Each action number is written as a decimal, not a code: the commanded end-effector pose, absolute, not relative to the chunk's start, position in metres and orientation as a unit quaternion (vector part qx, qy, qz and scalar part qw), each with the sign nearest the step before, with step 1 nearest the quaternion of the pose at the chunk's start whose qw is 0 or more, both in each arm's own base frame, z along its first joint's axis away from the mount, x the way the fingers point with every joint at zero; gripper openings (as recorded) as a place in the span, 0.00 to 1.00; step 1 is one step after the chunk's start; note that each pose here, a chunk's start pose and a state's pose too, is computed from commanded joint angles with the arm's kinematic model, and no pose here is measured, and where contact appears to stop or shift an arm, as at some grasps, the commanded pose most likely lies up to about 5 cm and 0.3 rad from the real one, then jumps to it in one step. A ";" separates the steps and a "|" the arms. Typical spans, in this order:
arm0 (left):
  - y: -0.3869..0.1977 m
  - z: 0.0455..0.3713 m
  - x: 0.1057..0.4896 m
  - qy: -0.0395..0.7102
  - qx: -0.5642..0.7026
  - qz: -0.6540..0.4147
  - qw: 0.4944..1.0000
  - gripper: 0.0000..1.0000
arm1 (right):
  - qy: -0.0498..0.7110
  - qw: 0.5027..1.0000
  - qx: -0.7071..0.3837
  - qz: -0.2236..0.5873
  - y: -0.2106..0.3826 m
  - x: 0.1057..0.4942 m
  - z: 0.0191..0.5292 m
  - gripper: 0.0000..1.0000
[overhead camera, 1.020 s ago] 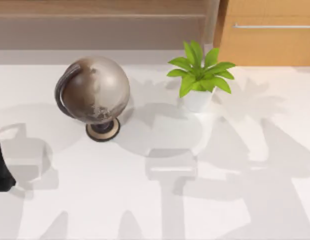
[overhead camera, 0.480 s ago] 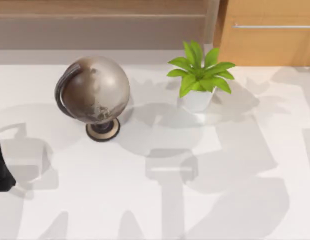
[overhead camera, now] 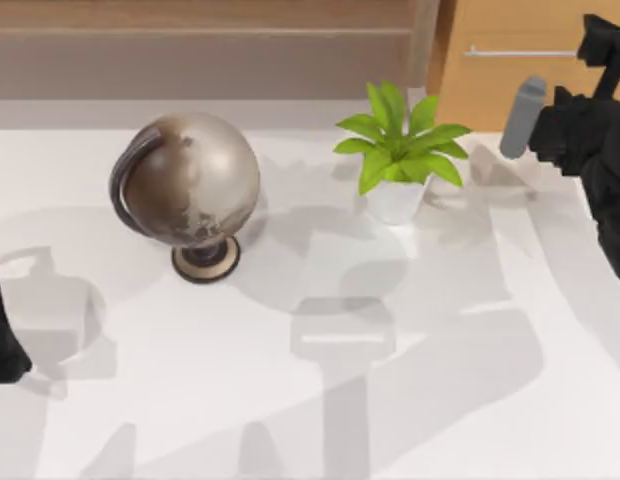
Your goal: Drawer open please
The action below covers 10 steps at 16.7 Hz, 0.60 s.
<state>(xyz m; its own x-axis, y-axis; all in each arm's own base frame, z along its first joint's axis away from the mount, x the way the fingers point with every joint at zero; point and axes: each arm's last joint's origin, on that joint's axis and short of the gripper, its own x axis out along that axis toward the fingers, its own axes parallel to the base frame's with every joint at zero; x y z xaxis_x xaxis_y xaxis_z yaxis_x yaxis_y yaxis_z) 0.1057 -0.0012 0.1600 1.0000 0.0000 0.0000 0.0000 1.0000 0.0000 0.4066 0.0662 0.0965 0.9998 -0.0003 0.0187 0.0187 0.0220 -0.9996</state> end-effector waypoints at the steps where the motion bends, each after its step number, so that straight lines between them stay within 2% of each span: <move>1: -0.001 0.160 0.106 0.000 0.000 0.000 1.000 1.00 | 0.001 0.709 -0.705 -0.004 0.069 0.406 0.091 1.00; 7: -0.001 0.160 0.106 0.000 0.000 0.000 1.000 1.00 | 0.005 0.707 -0.707 -0.003 0.067 0.406 0.089 1.00; 10: -0.001 0.160 0.106 0.000 0.000 0.000 1.000 1.00 | 0.004 0.707 -0.707 -0.004 0.066 0.418 0.089 1.00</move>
<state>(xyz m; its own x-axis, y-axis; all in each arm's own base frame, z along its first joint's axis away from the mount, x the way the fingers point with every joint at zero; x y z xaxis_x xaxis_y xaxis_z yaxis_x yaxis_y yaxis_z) 0.1057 -0.0012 0.1600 1.0000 0.0000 0.0000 0.0000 1.0000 0.0000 0.4179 0.0659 0.0889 0.9999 -0.0117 -0.0004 -0.0004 0.0000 -1.0000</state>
